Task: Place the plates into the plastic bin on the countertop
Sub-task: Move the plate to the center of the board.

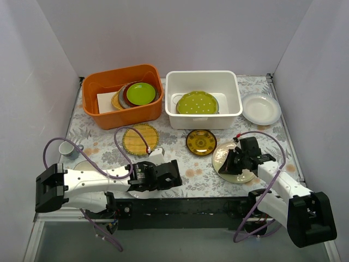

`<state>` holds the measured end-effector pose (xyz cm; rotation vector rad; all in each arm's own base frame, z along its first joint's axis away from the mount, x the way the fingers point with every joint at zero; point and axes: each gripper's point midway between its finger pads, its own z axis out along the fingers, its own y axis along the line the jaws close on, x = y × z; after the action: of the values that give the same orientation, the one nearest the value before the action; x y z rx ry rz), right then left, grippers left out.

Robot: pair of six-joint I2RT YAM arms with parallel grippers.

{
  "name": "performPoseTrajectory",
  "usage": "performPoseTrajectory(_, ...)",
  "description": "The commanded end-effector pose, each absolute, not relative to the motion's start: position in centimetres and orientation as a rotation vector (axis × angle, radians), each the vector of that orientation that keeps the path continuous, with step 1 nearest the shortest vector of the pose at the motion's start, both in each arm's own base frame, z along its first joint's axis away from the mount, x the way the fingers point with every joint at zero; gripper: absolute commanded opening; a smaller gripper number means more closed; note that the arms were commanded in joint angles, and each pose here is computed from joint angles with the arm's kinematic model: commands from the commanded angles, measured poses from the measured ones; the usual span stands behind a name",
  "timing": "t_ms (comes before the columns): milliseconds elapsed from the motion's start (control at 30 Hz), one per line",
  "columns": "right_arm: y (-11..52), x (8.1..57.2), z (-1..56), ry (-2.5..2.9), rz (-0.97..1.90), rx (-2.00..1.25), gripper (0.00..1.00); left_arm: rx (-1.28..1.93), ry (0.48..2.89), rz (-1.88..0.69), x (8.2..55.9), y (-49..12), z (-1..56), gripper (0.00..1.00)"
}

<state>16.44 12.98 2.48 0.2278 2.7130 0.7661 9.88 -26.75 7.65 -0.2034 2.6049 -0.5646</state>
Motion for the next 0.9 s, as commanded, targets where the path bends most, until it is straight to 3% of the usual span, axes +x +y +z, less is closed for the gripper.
performPoseTrajectory(0, 14.3, 14.3, 2.4, 2.776, 0.805, 0.221, 0.01, -0.215, 2.585, -0.668, 10.3, -30.5, 9.2, 0.98)
performPoseTrajectory(500, 10.4, 19.1, 11.2, 2.482, 0.502, 0.338, 0.01, -0.109, 2.545, -0.847, 11.5, -40.1, 9.9, 0.97)
performPoseTrajectory(867, 8.3, 21.3, 11.2, 2.481, 0.531, 0.414, 0.38, -0.067, 2.538, -0.910, 12.1, -45.0, 8.8, 0.89)
